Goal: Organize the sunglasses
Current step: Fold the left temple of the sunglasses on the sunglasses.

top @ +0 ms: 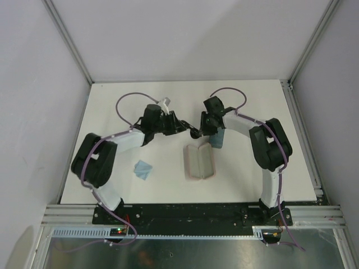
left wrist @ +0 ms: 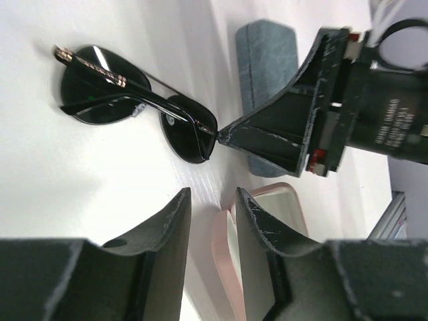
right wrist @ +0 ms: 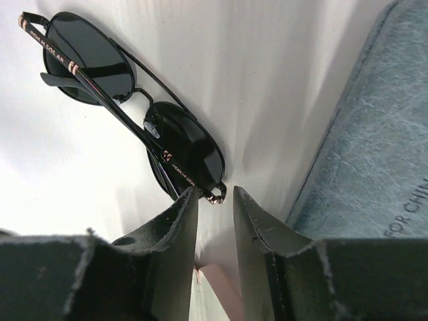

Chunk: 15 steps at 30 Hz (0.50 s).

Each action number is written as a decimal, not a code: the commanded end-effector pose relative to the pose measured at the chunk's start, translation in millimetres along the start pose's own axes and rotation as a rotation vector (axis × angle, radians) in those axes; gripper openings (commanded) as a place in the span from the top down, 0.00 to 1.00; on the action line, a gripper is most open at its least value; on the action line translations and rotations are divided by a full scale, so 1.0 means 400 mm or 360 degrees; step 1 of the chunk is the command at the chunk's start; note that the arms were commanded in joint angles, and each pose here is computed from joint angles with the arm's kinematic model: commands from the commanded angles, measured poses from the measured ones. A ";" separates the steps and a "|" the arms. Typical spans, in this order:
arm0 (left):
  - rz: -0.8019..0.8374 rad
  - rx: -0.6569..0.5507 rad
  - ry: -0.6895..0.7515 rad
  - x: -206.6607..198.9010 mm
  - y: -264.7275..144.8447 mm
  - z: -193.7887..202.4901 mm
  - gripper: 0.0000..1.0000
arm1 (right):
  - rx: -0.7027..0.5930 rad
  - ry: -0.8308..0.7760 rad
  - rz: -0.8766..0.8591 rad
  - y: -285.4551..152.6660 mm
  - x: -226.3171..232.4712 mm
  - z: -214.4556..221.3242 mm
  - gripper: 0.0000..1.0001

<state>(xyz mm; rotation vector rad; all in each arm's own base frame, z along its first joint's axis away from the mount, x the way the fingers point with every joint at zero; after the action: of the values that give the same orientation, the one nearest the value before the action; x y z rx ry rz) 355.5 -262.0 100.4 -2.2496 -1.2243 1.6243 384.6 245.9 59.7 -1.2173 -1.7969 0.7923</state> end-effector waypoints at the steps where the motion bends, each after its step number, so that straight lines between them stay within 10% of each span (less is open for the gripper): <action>1: 0.0091 -0.0133 0.0104 -0.046 -0.113 -0.062 0.62 | -0.0119 -0.0066 0.0040 -0.080 0.010 -0.055 0.66; 15: -0.0045 -0.0448 0.0124 -0.009 -0.404 -0.028 0.34 | -0.0316 -0.0546 0.0014 -0.216 0.205 -0.056 0.58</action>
<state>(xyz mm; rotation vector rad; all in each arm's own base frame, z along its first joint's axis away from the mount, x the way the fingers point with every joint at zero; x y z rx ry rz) 304.8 -170.3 195.3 -2.4544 -1.4494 1.4339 364.6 272.2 112.7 -1.2580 -2.0131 0.9165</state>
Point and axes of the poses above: each gripper's point midway between its finger pads, its own y axis out along the fingers, its own x axis along the line the jaws close on, z = x × y, the point moved 3 cm from there along -y, back along the fingers, and after that the axes turned 11 degrees about -y, right-handed, at the moved point
